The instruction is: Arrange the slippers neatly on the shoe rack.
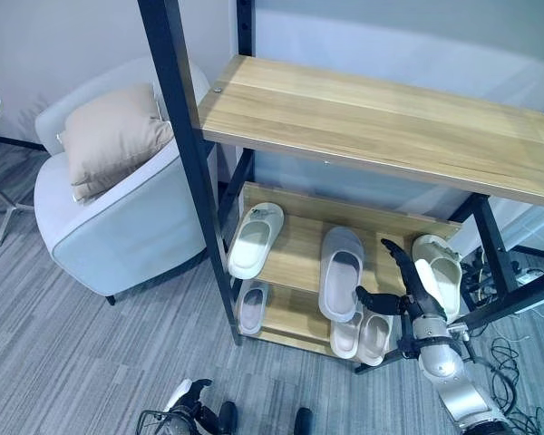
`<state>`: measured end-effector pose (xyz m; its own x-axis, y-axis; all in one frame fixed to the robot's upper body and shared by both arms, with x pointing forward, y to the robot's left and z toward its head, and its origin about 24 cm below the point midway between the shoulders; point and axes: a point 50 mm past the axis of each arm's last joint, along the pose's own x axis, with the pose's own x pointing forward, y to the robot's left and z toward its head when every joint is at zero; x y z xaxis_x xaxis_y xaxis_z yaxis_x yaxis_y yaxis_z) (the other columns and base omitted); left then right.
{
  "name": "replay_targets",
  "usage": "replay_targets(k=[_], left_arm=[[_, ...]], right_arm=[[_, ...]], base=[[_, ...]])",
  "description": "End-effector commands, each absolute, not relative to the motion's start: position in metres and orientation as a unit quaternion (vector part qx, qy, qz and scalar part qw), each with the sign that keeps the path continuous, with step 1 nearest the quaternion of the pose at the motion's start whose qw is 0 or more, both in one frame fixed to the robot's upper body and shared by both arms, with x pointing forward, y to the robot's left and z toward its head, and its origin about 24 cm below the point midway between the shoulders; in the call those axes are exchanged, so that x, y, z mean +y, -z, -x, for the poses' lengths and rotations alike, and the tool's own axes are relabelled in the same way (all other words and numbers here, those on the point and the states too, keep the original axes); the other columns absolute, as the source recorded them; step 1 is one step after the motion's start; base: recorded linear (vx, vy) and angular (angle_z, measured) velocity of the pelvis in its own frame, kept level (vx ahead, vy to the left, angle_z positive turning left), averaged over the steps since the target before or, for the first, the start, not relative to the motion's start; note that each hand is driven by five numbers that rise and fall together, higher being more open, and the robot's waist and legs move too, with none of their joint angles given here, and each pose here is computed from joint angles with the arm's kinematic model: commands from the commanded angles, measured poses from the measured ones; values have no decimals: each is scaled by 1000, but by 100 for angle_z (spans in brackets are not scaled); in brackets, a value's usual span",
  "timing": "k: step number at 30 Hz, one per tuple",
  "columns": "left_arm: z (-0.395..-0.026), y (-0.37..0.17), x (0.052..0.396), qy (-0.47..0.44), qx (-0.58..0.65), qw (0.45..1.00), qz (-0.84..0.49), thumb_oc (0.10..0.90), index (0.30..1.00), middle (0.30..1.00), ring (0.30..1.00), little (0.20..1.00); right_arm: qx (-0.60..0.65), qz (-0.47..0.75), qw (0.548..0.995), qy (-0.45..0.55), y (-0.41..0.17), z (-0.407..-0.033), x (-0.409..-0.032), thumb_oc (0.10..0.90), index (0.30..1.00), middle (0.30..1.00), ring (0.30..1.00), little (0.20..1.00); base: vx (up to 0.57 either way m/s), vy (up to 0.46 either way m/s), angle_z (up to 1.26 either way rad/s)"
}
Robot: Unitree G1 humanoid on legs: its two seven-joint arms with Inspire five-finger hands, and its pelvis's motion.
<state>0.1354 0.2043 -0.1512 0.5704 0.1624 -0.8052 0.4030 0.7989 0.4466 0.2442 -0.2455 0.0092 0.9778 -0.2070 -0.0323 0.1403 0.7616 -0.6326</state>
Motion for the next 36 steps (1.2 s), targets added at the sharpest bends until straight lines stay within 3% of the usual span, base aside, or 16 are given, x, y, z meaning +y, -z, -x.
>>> replay_targets(k=[1, 15, 26, 36], left_arm=[[-144, 151, 179, 128, 425, 835, -325, 800, 900, 900, 900, 900], [-140, 153, 178, 132, 426, 830, -334, 800, 900, 900, 900, 900], [-136, 155, 179, 140, 434, 825, -334, 800, 900, 900, 900, 900], [-135, 155, 181, 146, 434, 821, -341, 800, 900, 900, 900, 900]], right_arm=[[-77, 293, 933, 193, -70, -280, -262, 800, 900, 900, 900, 900], [-106, 280, 933, 202, -96, -310, -263, 800, 900, 900, 900, 900], [-31, 330, 931, 157, -76, -318, -269, 800, 900, 900, 900, 900], [5, 364, 914, 180, -66, -319, -280, 800, 900, 900, 900, 900]], base=[[0, 0, 0], [1, 15, 4], [-4, 7, 3], [-3, 10, 4]])
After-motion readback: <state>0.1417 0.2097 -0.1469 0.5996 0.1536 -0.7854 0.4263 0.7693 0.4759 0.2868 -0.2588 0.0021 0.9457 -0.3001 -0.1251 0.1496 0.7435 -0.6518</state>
